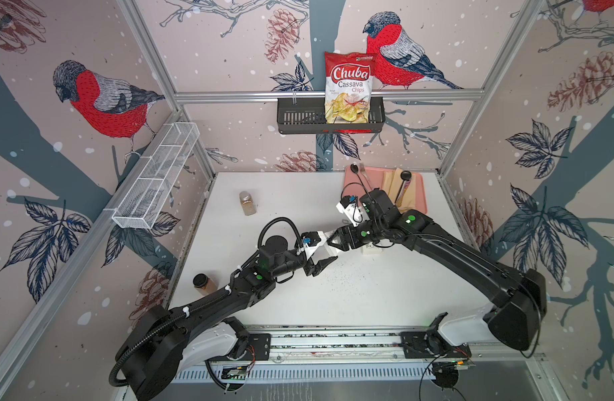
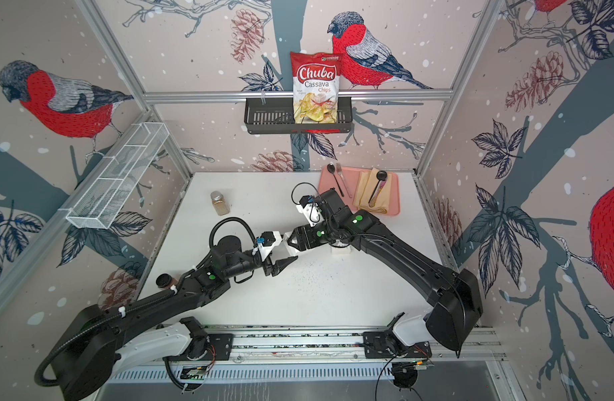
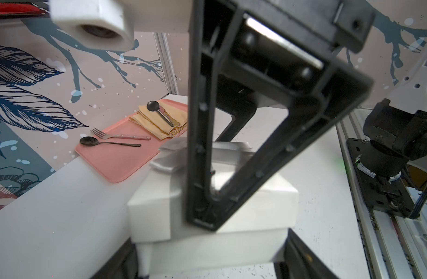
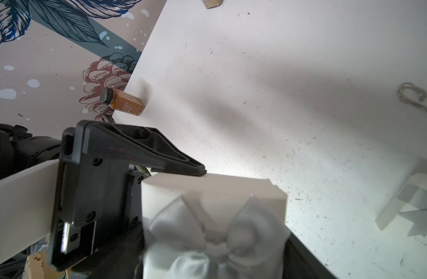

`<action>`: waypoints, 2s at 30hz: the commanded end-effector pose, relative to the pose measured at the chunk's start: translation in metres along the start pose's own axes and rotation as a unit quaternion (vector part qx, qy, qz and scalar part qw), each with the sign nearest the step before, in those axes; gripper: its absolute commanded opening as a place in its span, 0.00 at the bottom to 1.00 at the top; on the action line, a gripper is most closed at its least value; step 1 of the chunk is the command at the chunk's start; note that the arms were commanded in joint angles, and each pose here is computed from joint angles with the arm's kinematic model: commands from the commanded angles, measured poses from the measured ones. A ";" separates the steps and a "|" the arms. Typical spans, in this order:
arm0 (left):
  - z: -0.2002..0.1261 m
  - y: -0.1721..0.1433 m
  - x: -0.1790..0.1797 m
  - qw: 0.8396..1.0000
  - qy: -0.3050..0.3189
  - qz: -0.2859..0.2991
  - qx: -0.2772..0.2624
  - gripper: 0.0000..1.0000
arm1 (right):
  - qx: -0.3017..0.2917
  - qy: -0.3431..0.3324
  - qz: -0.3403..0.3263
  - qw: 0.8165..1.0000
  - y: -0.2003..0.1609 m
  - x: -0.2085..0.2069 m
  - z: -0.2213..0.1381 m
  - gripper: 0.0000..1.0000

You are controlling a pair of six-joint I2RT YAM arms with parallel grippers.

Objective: Take the necklace out of the lift-off lid jewelry box
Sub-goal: Open the lid on the jewelry box, then place the lid at the center of the board.

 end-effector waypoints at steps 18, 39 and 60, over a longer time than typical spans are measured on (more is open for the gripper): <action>-0.009 -0.002 0.002 1.000 0.022 -0.008 -0.011 0.65 | -0.026 0.026 0.026 0.999 0.003 -0.010 -0.009 0.72; -0.030 -0.026 0.005 0.997 0.068 -0.045 -0.008 0.65 | -0.046 -0.024 0.099 0.994 -0.007 -0.075 -0.012 0.73; -0.044 -0.060 0.011 0.992 0.105 -0.074 -0.005 0.65 | 0.122 -0.201 0.080 0.969 -0.045 -0.157 0.138 0.82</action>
Point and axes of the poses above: each gripper's point midway between its finger pads, its own z axis out along the fingers, its own x axis along the line the jaws close on, y = z × x, the point moved 5 cm from there along -z, back along the fingers, and after that the axes turned 15 degrees about -z, right-handed, at the moved point
